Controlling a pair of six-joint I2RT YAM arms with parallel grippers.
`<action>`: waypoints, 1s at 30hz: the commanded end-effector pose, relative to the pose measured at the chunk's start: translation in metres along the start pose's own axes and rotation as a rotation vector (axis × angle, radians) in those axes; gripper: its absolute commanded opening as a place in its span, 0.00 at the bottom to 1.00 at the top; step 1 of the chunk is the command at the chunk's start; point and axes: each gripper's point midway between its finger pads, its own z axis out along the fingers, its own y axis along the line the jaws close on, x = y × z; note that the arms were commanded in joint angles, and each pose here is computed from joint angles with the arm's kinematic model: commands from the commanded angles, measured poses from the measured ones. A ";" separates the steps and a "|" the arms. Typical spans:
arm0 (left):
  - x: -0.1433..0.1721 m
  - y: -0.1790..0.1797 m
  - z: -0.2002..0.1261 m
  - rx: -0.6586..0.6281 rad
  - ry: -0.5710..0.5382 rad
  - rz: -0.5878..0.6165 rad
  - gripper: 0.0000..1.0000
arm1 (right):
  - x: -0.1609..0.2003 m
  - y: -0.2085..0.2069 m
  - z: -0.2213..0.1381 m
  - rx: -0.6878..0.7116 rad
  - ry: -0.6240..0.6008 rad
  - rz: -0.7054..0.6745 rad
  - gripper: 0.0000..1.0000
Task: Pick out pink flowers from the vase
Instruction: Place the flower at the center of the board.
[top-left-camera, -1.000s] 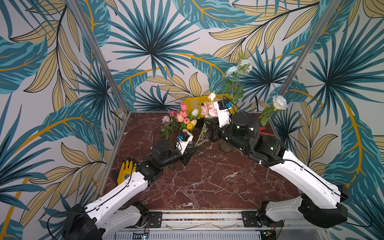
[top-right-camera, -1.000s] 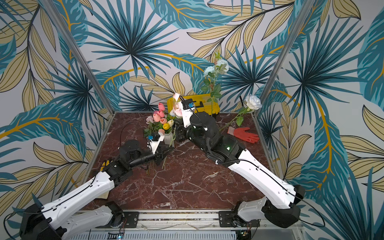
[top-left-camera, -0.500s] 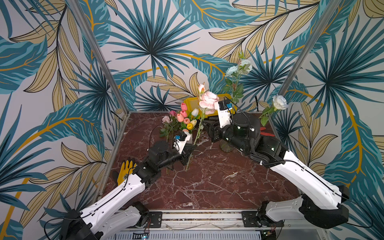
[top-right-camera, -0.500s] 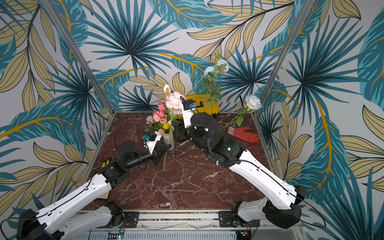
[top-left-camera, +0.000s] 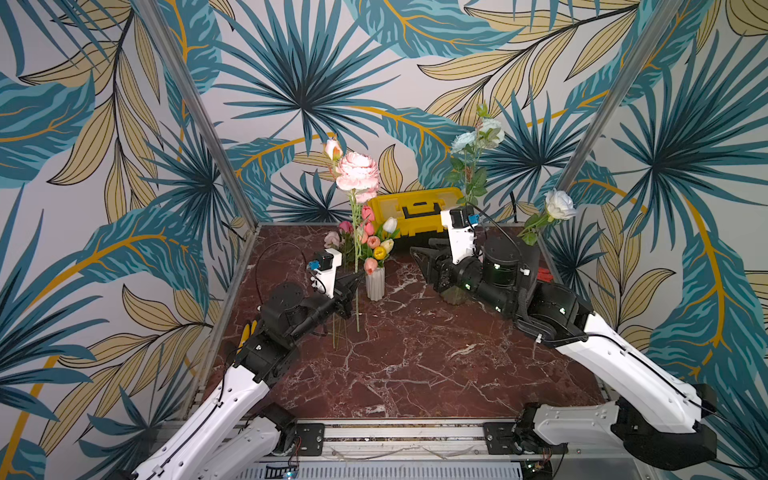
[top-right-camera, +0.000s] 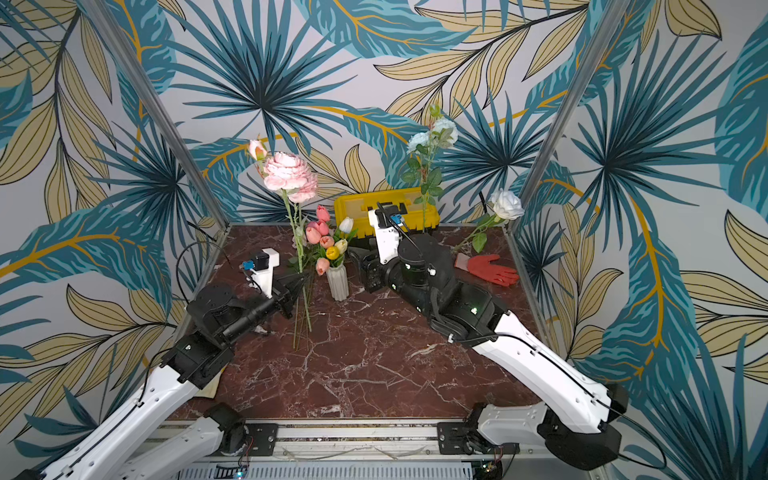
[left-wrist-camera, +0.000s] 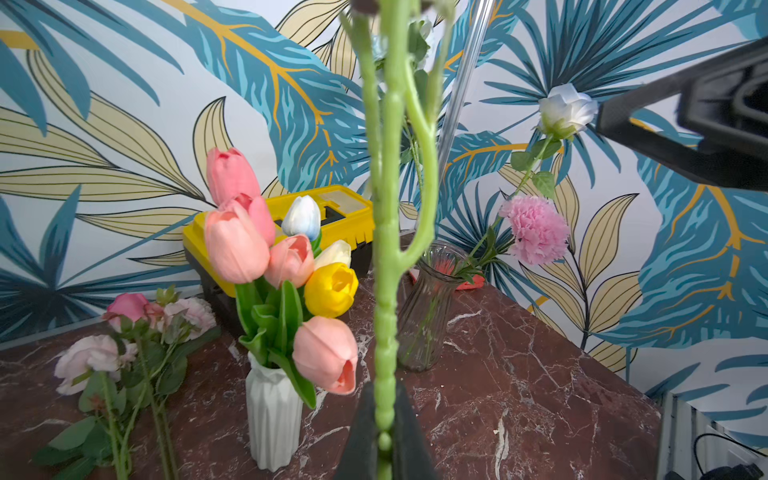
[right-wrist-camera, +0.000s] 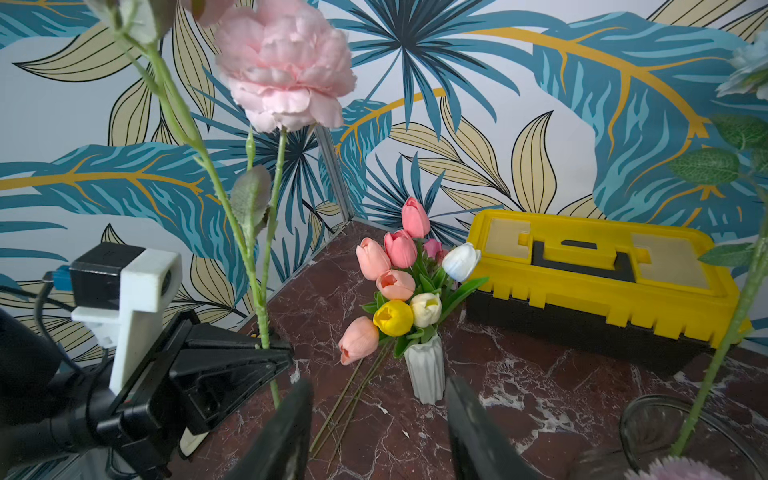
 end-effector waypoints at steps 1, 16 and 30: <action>-0.005 0.021 -0.009 -0.130 0.013 0.010 0.00 | -0.001 0.004 -0.001 -0.024 -0.026 -0.004 0.53; 0.044 0.142 0.005 -0.414 0.147 -0.208 0.00 | 0.009 -0.015 -0.014 0.053 -0.022 0.001 0.53; 0.138 0.198 0.068 -0.460 0.519 -0.262 0.00 | 0.035 -0.026 -0.017 0.081 0.010 -0.012 0.54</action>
